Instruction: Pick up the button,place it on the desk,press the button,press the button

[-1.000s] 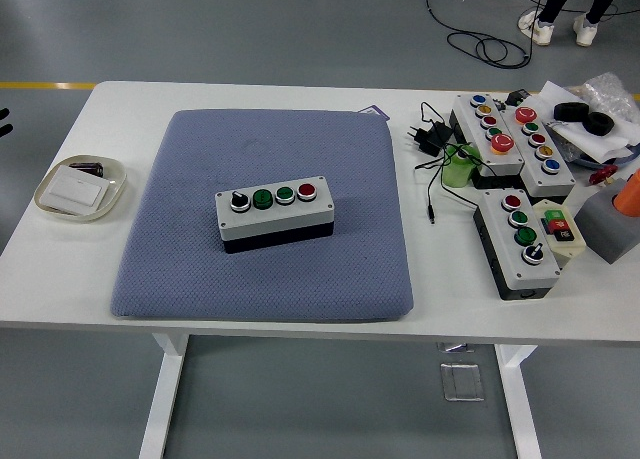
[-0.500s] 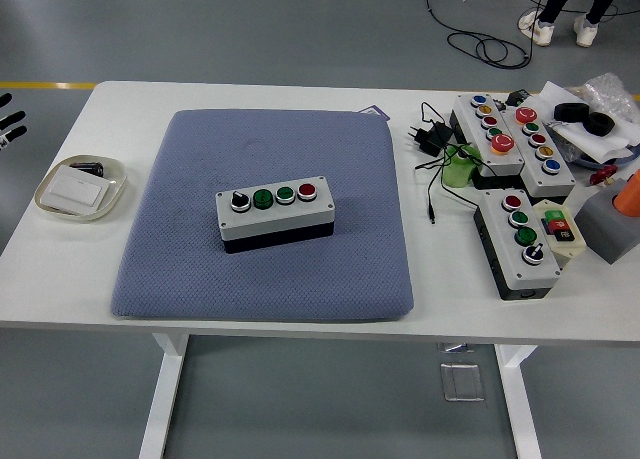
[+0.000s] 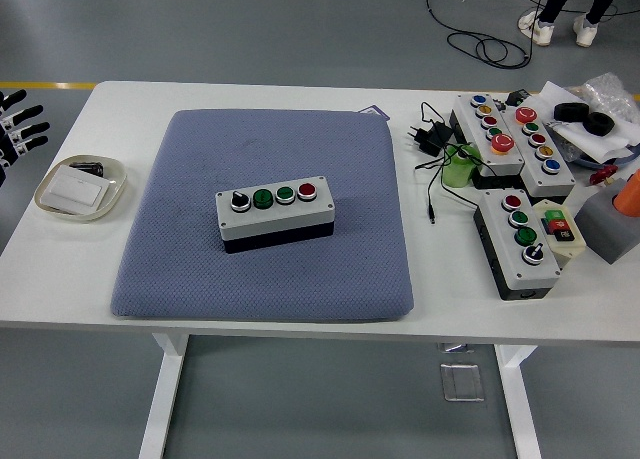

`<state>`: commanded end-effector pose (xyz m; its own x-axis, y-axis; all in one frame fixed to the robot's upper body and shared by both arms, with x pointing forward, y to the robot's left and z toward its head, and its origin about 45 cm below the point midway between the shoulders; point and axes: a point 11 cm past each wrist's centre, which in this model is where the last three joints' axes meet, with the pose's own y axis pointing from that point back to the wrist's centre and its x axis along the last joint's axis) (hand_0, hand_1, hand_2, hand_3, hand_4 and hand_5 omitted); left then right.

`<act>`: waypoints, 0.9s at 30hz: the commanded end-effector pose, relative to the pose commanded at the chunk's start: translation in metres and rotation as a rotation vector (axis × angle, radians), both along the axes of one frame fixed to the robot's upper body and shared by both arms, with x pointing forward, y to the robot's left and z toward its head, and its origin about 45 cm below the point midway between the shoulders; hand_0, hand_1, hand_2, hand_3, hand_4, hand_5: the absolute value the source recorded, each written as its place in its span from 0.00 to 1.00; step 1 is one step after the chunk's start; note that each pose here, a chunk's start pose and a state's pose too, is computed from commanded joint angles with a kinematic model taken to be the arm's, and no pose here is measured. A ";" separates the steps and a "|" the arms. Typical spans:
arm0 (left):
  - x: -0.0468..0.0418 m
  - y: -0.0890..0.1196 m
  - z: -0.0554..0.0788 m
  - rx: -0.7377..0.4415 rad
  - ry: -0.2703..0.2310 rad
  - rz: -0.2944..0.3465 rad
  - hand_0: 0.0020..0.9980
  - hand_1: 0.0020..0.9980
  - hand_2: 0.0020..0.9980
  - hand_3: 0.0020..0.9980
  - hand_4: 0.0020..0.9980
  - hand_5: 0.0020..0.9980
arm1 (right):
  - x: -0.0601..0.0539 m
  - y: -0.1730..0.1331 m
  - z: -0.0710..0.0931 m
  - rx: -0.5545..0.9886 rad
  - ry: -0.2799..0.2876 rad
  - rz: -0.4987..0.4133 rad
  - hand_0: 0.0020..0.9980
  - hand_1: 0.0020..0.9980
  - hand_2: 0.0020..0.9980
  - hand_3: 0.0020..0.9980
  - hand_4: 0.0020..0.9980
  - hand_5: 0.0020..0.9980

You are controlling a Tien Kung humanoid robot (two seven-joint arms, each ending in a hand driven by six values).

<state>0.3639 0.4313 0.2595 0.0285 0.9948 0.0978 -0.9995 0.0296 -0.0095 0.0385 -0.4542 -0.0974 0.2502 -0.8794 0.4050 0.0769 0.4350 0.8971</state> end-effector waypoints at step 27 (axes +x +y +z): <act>-0.0098 -0.036 0.002 0.012 -0.024 -0.074 0.81 0.82 0.88 0.95 0.71 1.00 | 0.006 0.003 -0.001 0.010 -0.030 -0.018 0.65 0.65 0.68 0.58 0.37 0.23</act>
<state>0.3541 0.3954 0.2614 0.0993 0.9889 0.1108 -0.9941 0.1035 -0.0328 0.0445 -0.4509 -0.0984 0.2223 -0.8875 0.4035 0.0574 0.4251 0.9033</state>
